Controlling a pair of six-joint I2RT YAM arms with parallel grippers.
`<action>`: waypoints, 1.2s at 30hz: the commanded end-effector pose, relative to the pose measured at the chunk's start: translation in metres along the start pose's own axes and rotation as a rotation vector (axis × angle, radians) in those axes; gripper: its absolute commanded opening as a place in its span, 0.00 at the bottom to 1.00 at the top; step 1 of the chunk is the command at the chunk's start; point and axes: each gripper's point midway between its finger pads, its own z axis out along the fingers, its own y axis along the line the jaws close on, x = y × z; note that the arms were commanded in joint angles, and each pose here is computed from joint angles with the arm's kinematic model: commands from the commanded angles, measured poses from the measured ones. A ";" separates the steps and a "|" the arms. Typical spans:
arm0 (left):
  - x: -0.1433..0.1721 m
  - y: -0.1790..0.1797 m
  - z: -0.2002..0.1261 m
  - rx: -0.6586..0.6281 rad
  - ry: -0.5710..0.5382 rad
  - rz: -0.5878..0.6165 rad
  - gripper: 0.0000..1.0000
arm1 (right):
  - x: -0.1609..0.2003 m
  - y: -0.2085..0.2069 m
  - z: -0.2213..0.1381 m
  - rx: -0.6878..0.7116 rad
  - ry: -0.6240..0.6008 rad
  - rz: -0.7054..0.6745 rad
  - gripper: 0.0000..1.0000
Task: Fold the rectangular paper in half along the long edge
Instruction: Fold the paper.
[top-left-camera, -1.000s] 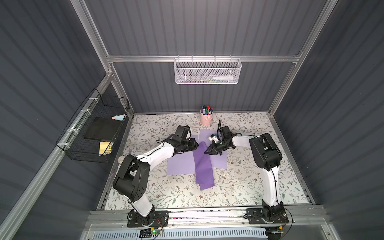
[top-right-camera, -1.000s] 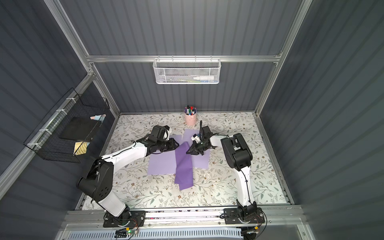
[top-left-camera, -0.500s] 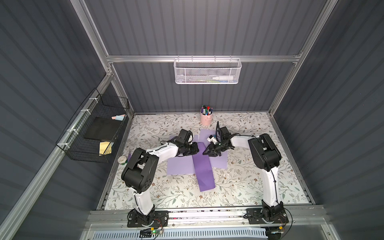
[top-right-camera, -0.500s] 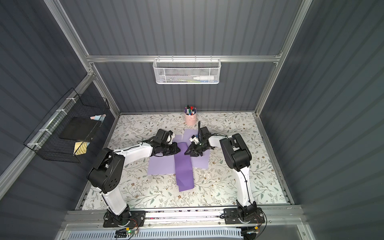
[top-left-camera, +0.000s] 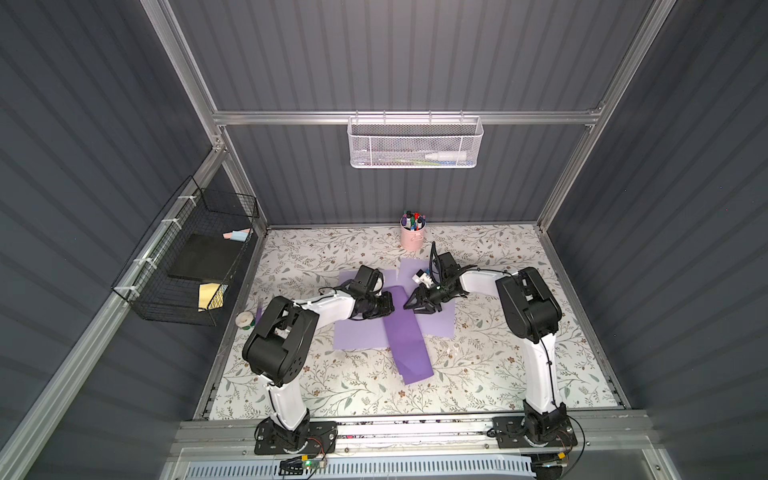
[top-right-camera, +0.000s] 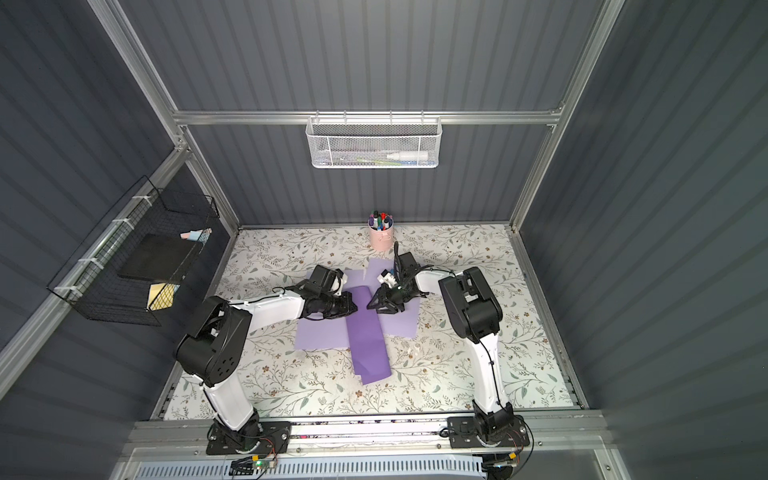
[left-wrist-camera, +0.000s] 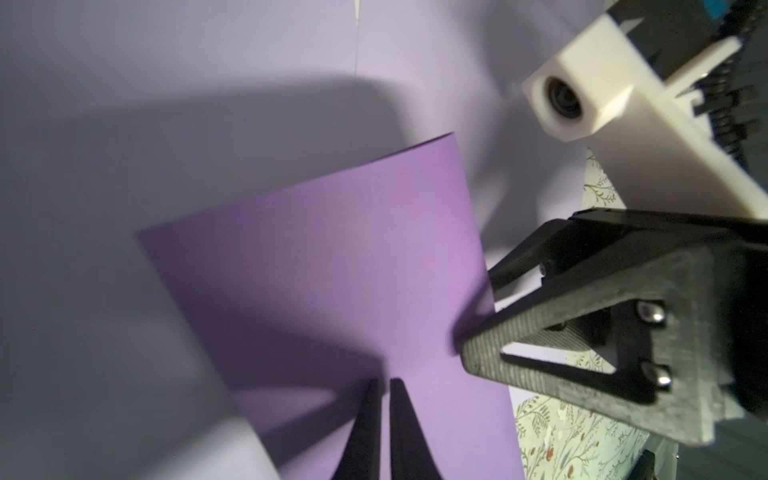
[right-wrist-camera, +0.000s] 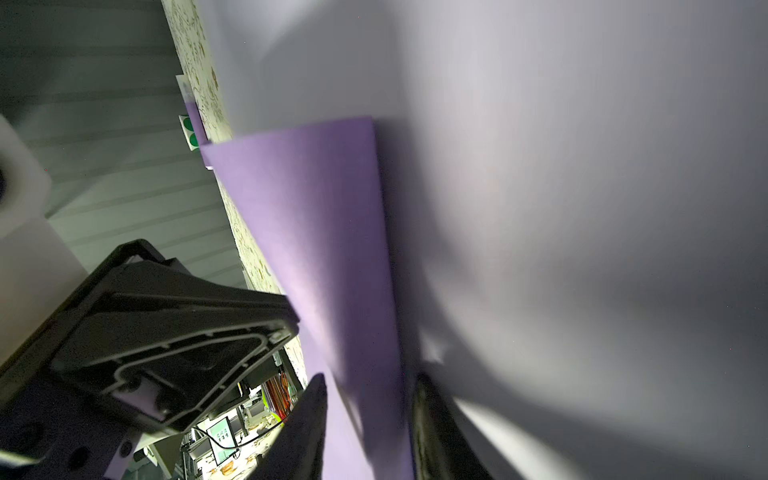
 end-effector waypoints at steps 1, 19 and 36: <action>0.010 0.002 -0.001 0.007 0.016 -0.014 0.10 | 0.002 -0.003 0.004 0.020 0.019 -0.003 0.35; 0.013 0.006 0.007 0.009 0.015 -0.032 0.10 | 0.003 0.000 0.007 -0.005 0.030 -0.003 0.08; 0.021 0.002 0.008 0.037 0.042 -0.037 0.11 | 0.001 0.001 0.009 -0.032 0.033 0.007 0.39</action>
